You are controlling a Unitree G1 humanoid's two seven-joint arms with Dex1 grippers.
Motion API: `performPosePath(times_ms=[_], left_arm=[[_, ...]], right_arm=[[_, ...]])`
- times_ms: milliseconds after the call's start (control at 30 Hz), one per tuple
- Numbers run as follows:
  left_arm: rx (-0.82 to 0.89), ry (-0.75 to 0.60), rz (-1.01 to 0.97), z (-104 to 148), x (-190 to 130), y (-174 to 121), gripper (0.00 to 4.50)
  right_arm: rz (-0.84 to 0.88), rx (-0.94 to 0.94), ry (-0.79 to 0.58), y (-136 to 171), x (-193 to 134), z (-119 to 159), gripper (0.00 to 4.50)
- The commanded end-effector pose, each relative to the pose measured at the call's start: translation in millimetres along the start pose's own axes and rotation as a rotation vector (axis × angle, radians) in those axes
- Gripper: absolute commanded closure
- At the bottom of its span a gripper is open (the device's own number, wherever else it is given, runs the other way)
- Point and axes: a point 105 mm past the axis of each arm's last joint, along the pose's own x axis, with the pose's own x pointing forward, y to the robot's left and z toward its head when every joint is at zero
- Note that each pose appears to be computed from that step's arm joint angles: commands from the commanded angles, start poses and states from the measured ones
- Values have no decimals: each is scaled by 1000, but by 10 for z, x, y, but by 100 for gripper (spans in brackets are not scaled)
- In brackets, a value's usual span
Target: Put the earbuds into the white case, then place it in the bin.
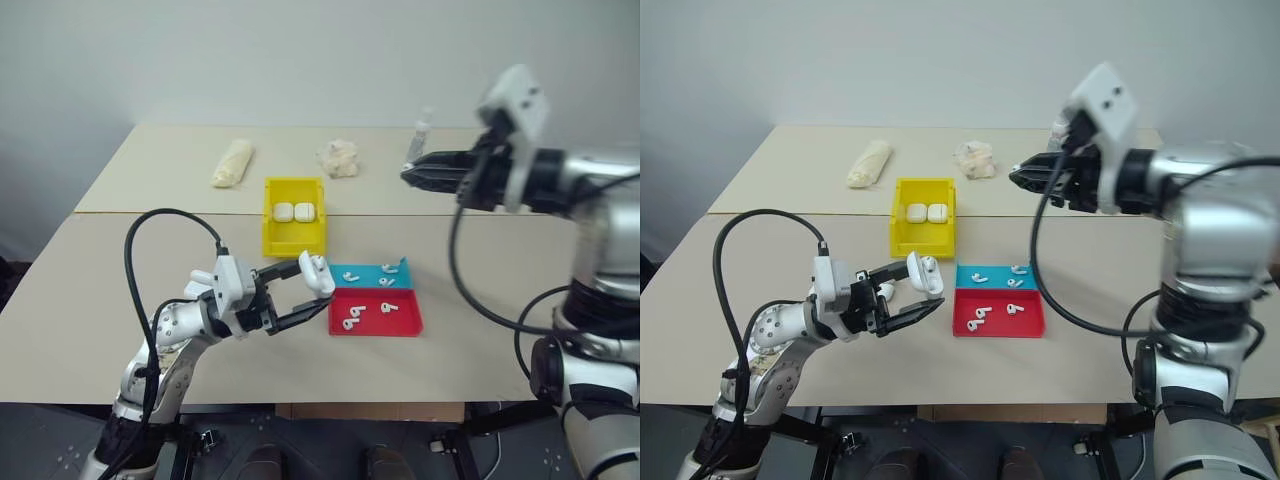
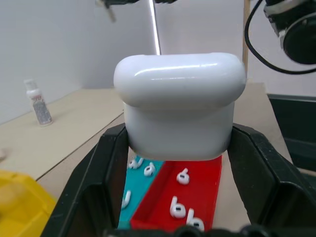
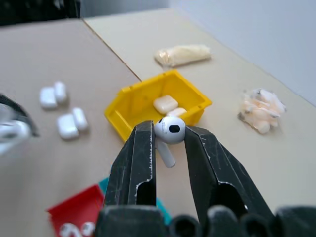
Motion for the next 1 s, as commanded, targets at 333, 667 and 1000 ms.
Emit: performPosePath(times_ms=[333, 667, 1000], left_arm=[[-16, -117, -187, 289, 279, -110, 176], [13, -137, -186, 308, 349, -55, 176], [8, -173, -195, 328, 358, -106, 176]], right_arm=[[108, 195, -451, 709, -327, -87, 357], [269, 345, -498, 980, -170, -188, 357], [266, 368, -436, 1027, -96, -301, 357]])
